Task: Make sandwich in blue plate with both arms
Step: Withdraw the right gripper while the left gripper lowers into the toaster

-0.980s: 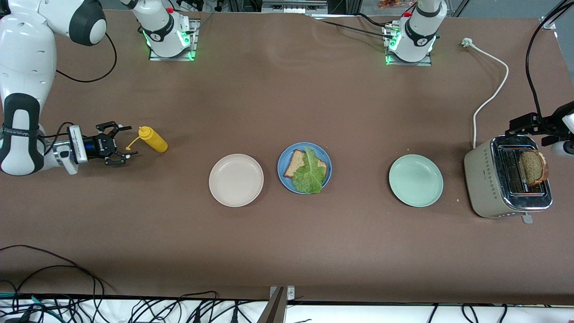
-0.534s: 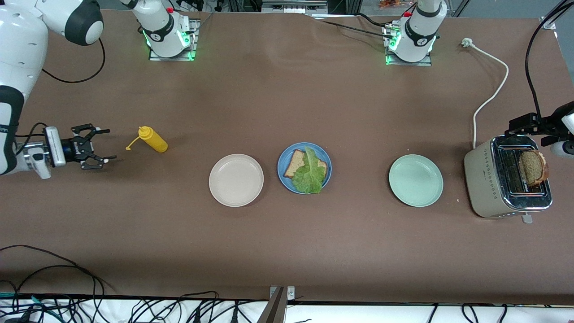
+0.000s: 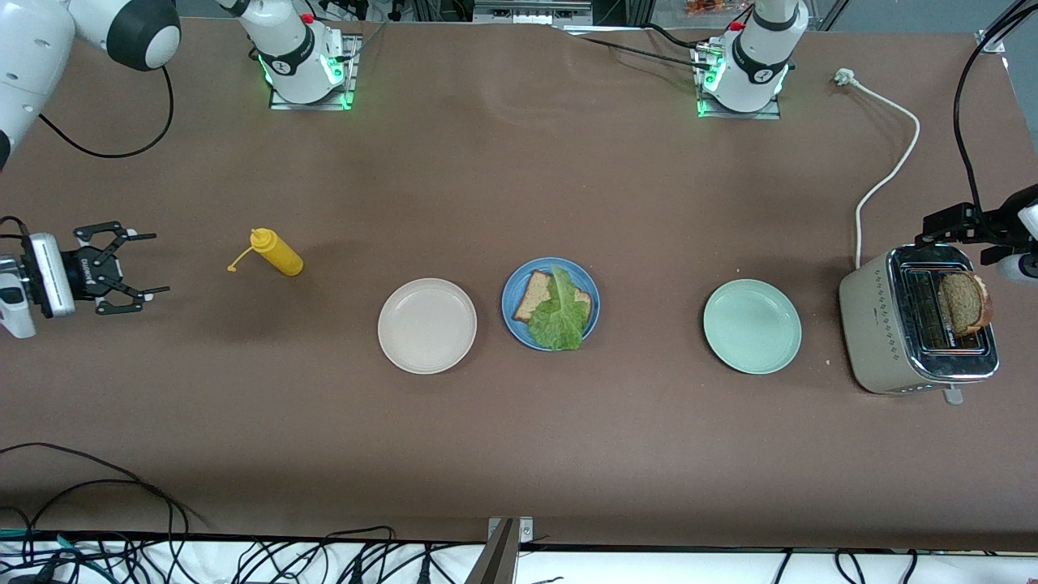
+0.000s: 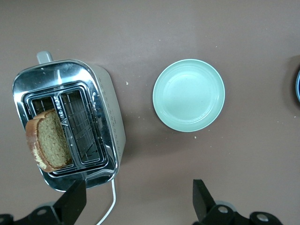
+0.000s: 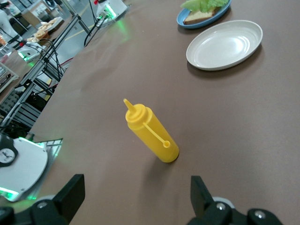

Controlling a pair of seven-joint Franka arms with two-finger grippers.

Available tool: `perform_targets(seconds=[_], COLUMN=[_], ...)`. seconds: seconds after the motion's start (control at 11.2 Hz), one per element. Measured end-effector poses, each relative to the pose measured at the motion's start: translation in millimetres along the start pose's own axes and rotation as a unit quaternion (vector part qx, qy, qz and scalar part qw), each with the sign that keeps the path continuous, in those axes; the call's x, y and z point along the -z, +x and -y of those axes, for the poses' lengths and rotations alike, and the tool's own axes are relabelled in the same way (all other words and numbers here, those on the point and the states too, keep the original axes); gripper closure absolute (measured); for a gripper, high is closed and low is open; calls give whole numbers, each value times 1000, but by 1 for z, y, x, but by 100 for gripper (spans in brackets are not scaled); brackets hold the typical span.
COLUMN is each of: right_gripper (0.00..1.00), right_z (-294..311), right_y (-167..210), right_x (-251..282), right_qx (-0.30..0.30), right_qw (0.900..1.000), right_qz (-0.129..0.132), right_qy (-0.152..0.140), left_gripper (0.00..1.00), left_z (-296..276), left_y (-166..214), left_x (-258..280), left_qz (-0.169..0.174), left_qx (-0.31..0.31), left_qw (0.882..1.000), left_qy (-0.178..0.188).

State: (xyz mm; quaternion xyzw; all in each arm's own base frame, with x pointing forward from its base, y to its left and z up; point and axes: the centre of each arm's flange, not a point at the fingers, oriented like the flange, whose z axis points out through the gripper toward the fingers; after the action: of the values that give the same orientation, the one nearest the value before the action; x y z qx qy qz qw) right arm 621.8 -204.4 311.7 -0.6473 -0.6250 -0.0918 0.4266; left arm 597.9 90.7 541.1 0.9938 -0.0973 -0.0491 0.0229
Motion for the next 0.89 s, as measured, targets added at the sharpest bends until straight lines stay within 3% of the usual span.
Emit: perform_targets(seconds=[0.27, 0.45, 0.62, 0.89], right_gripper=[0, 0, 0, 0], right_z=[24, 38, 50, 71], right_y=[55, 97, 150, 231], right_x=[33, 54, 60, 50], right_qx=[-77, -134, -192, -280], right_qw=[996, 988, 976, 945], right_qz=[41, 66, 91, 155], right_qy=[-20, -44, -54, -71], left_gripper=[0, 0, 0, 0], left_z=[14, 29, 56, 96], left_y=[-1, 0, 1, 4], left_x=[-9, -19, -30, -50], left_qz=[7, 17, 22, 28], left_qx=[-2, -8, -8, -11], left_qw=[1000, 1000, 1000, 999], left_qy=[-4, 2, -3, -11])
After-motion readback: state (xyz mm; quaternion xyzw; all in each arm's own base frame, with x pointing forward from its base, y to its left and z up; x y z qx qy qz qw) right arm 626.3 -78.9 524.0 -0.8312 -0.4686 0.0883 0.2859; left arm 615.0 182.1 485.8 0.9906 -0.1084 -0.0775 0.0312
